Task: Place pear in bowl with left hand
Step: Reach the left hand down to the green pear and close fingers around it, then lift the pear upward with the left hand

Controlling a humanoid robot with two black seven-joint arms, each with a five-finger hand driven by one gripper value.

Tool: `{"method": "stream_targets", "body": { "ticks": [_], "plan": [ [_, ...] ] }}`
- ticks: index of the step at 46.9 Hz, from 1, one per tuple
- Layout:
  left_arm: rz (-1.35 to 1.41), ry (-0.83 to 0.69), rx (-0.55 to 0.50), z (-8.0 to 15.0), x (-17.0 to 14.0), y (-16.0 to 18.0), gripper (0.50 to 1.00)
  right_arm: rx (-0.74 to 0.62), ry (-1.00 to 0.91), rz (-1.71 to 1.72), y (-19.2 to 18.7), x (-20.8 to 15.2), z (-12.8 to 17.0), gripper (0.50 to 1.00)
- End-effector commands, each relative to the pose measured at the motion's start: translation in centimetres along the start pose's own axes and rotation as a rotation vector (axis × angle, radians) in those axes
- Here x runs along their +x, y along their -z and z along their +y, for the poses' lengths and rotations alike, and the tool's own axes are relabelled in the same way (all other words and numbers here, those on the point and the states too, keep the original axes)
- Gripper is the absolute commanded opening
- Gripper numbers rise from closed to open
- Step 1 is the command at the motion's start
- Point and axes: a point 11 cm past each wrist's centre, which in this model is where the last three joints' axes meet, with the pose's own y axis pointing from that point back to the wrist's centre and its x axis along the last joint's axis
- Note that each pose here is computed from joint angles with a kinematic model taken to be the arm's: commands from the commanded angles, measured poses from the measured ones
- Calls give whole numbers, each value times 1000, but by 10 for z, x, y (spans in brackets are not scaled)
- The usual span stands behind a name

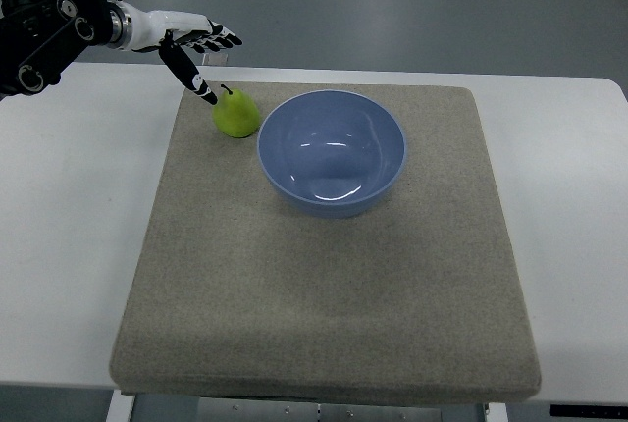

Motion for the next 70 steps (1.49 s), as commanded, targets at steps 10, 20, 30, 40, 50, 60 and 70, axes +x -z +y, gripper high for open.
{"method": "stream_targets", "body": {
  "ticks": [10, 20, 30, 40, 50, 60, 70],
  "plan": [
    [-46, 24, 3, -21, -31, -2, 994, 0, 0, 0, 0, 0, 0, 926],
    [-48, 5, -8, -32, -44, -5, 994, 0, 0, 0, 0, 0, 0, 926],
    [-93, -20, 6, -40, -54, -5, 994, 0, 0, 0, 0, 0, 0, 926],
    [-101, -39, 6, -44, -58, -5, 986, 0, 0, 0, 0, 0, 0, 926],
    [-106, -34, 7, -44, -59, -4, 975, 0, 0, 0, 0, 0, 0, 926],
    [-125, -22, 9, -45, -62, -3, 866, 0, 0, 0, 0, 0, 0, 926],
    [-124, -21, 7, -45, -63, -2, 825, 0, 0, 0, 0, 0, 0, 926]
  ]
}}
